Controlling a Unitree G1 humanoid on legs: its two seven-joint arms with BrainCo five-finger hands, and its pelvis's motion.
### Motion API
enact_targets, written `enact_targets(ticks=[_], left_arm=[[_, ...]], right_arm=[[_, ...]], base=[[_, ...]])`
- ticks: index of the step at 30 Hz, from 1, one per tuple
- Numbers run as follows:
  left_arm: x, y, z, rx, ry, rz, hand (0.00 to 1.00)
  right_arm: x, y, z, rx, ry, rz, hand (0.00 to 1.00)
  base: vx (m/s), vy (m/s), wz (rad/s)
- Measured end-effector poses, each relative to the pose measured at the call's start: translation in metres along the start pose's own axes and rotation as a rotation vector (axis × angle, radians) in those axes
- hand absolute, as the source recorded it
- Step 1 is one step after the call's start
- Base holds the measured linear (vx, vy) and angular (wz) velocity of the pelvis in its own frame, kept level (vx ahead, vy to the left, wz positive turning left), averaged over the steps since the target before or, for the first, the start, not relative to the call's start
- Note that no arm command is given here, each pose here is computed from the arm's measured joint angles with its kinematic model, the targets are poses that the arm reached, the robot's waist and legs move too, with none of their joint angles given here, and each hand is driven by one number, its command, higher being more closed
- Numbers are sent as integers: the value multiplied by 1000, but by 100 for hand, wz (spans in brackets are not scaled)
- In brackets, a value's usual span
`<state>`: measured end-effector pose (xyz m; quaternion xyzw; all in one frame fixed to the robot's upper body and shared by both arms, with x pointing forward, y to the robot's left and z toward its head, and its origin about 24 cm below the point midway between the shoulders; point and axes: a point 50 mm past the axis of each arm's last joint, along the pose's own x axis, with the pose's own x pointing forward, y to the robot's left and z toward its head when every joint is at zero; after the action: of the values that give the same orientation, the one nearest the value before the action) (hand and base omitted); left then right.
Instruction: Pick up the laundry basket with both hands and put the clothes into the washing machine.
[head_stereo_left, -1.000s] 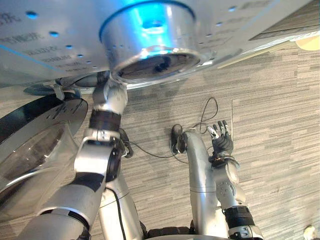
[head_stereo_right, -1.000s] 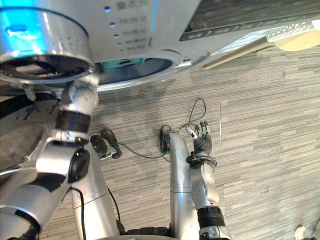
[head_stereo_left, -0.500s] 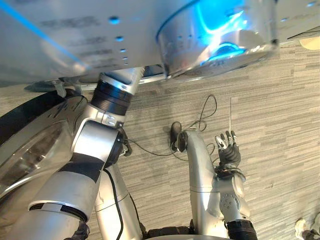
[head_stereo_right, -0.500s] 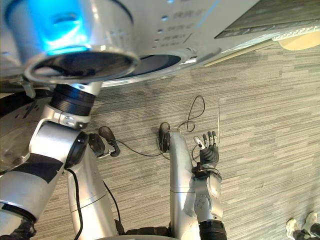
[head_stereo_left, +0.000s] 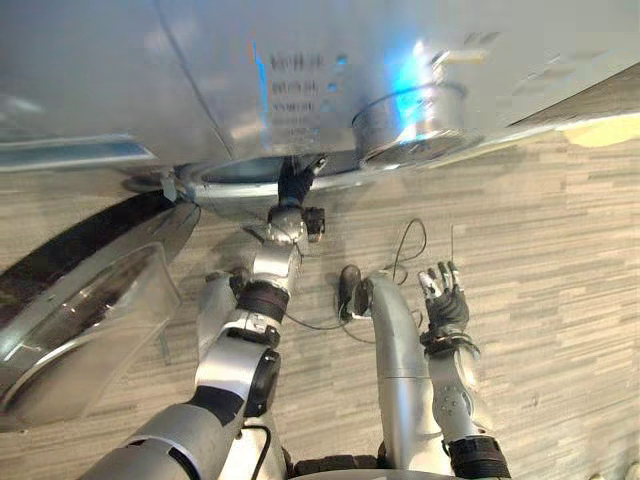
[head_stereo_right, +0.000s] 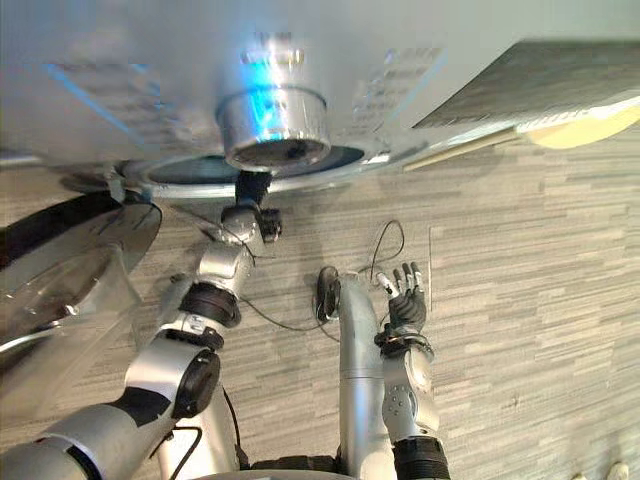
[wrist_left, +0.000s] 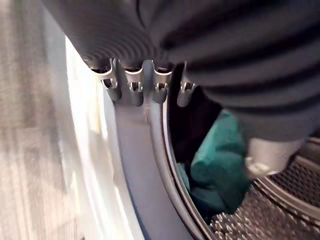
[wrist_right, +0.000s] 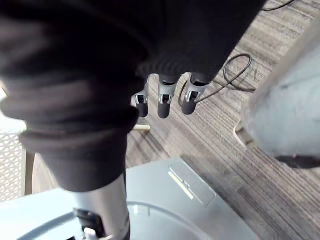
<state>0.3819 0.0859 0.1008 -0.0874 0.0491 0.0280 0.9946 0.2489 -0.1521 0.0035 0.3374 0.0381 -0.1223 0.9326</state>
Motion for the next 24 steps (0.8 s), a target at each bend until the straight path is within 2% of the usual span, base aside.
enact_targets(ticks=[6,9,12,16,18,19,22,24], left_arm=[[-35,24,-90,-329,280,84,0],[-55,37,-124,-389,367,132,0],[-82,54,-156,-361,437,154,0],[-120,75,-191,-238,525,135,0],[-149,98,-214,-128,605,145,0],[-156,103,-219,-111,629,157,0],[-188,130,-239,-139,727,273,0],[-203,140,-244,-122,754,298,0]], right_arm=[[-2,5,-14,-21,62,11,0],[-6,2,-25,-44,108,0,0],[-15,-8,-45,-94,199,-16,0],[-43,-48,-74,-183,355,-104,0],[-72,-96,-96,-237,516,-247,0],[-80,-109,-100,-244,556,-298,0],[-114,-167,-96,-257,664,-550,0],[-137,-187,-95,-232,714,-667,0]], base=[[60,-57,9],[109,-68,36],[138,-68,27],[145,-32,38],[148,-16,53],[165,1,33],[108,37,25],[48,33,9]])
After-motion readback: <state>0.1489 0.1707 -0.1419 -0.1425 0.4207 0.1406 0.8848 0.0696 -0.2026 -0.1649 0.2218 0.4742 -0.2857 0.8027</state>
